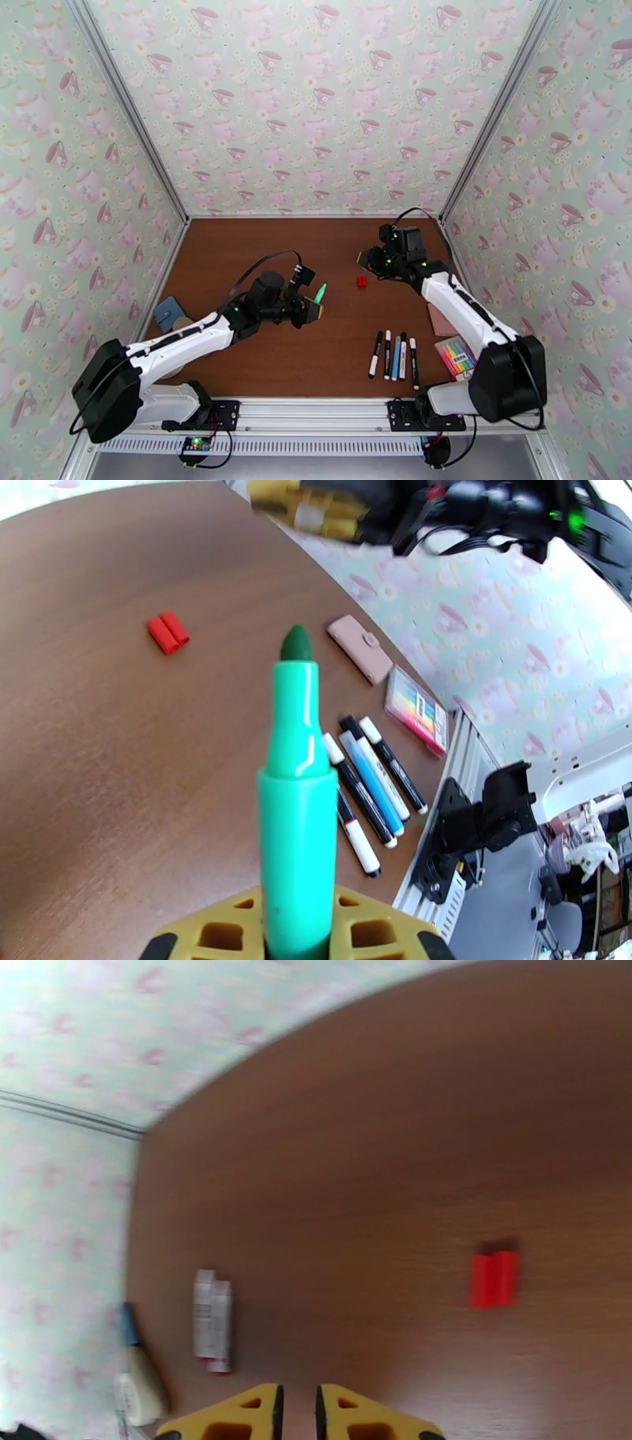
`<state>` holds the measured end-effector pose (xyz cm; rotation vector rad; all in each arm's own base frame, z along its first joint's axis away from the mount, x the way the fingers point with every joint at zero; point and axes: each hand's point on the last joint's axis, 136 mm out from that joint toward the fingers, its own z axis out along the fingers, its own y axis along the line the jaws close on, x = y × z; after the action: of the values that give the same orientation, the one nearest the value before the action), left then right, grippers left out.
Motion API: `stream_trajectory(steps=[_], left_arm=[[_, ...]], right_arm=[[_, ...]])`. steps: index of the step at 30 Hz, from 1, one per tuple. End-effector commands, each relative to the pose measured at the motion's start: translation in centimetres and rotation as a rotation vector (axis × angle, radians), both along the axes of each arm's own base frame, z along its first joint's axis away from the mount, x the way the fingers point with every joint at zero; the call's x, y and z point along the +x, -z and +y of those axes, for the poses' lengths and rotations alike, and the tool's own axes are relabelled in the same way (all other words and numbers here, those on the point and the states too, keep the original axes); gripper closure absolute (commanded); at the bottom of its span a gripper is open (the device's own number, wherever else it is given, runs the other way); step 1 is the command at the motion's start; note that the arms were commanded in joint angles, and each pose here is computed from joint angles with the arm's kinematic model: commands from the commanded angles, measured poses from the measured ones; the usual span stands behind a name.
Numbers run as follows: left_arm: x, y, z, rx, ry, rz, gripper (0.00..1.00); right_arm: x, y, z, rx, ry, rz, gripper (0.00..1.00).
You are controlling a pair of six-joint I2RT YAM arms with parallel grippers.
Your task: Open the pen caps
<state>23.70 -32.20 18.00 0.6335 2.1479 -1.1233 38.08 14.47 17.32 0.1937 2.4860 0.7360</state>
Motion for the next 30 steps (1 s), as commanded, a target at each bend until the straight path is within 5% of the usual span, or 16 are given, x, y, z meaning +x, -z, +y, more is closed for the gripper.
stream_trajectory(steps=[1,7,30], left_arm=[[0.7,-0.6,0.3,-0.023,-0.039,-0.024,1.00],[0.8,-1.0,0.7,-0.009,-0.050,-0.041,1.00],[1.0,0.1,0.8,0.017,-0.056,-0.014,1.00]], right_arm=[[-0.5,3.2,-2.9,-0.198,-0.025,0.112,0.96],[1.8,6.4,-4.3,-0.313,-0.033,0.171,0.94],[5.0,13.5,-4.0,-0.267,-0.109,0.308,0.86]])
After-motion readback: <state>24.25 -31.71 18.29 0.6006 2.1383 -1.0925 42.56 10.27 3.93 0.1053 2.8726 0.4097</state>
